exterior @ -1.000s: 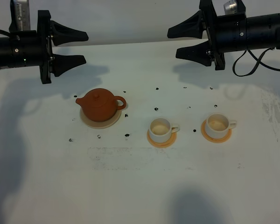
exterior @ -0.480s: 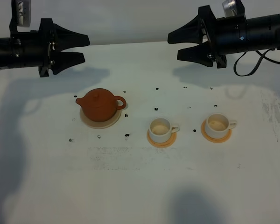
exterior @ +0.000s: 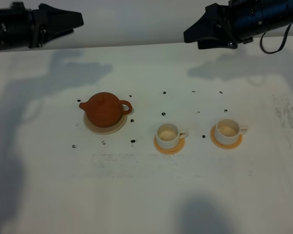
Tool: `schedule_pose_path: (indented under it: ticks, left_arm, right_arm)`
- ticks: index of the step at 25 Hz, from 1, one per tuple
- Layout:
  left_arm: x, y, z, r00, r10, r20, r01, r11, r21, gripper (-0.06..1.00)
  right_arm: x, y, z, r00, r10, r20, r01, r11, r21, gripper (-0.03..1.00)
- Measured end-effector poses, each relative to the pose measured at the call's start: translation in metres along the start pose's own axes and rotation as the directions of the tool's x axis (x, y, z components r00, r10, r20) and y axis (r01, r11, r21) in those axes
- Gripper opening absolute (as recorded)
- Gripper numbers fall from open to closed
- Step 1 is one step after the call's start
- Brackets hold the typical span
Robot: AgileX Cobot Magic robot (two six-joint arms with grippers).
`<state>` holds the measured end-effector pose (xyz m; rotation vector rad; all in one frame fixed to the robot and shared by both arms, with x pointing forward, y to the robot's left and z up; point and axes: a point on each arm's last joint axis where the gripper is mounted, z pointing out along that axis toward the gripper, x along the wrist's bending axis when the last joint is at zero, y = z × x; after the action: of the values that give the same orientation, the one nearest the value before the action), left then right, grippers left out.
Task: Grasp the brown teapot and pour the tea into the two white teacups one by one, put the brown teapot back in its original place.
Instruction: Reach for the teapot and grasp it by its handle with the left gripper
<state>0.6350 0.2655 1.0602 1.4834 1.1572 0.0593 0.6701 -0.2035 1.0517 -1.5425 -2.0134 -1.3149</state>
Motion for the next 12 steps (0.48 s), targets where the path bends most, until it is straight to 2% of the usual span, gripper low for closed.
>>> schedule_pose_path:
  ticks: [3,7,12]
  left_arm:
    - [-0.015,0.005,-0.007,0.983,0.161,-0.085,-0.158,0.987,0.037,0.57]
    - [-0.034,0.006,-0.004,0.919,0.345,-0.190,-0.327,0.938,0.119,0.57]
    - [-0.045,0.002,0.002,0.848,0.450,-0.281,-0.404,0.891,0.208,0.57]
  right_arm:
    - [-0.002,0.001,-0.004,0.997,-0.027,0.070,0.025,0.999,0.028,0.51]
    - [-0.002,0.000,-0.013,0.982,-0.063,0.179,0.053,0.997,0.060,0.51]
    - [0.019,0.003,-0.046,0.931,-0.137,0.337,0.129,0.991,0.046,0.51]
